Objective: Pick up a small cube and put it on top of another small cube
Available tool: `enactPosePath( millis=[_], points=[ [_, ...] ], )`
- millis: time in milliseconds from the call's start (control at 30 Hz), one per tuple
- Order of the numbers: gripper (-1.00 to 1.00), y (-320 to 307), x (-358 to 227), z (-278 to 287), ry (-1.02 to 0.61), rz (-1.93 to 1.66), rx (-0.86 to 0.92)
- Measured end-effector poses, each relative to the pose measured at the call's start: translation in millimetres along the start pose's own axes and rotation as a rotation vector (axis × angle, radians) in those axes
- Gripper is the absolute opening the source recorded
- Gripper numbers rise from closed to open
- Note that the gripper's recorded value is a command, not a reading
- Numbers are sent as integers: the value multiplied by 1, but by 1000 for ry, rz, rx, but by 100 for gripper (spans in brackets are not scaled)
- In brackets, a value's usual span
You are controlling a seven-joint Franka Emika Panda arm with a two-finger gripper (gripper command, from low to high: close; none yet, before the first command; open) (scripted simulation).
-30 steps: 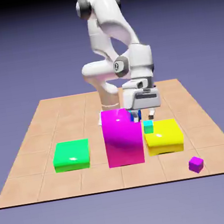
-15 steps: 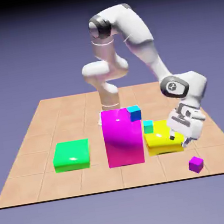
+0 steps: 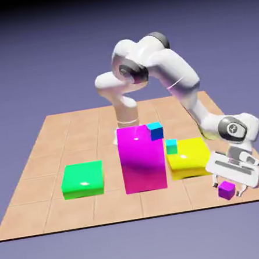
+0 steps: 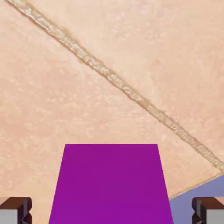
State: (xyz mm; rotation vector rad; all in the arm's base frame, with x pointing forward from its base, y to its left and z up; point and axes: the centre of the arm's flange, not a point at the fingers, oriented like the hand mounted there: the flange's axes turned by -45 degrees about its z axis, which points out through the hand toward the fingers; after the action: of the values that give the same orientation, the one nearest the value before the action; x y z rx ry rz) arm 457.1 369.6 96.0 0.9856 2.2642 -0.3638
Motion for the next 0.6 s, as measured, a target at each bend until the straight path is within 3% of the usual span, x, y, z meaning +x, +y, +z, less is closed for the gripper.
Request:
enactPosePath(
  millis=[100,367,600],
  points=[
    [-100,0,-12,-60,1,0,2],
    [-100,-34,-135,-80,-138,322,298],
    [-100,-86,-231,-120,-144,637,552]
  ],
)
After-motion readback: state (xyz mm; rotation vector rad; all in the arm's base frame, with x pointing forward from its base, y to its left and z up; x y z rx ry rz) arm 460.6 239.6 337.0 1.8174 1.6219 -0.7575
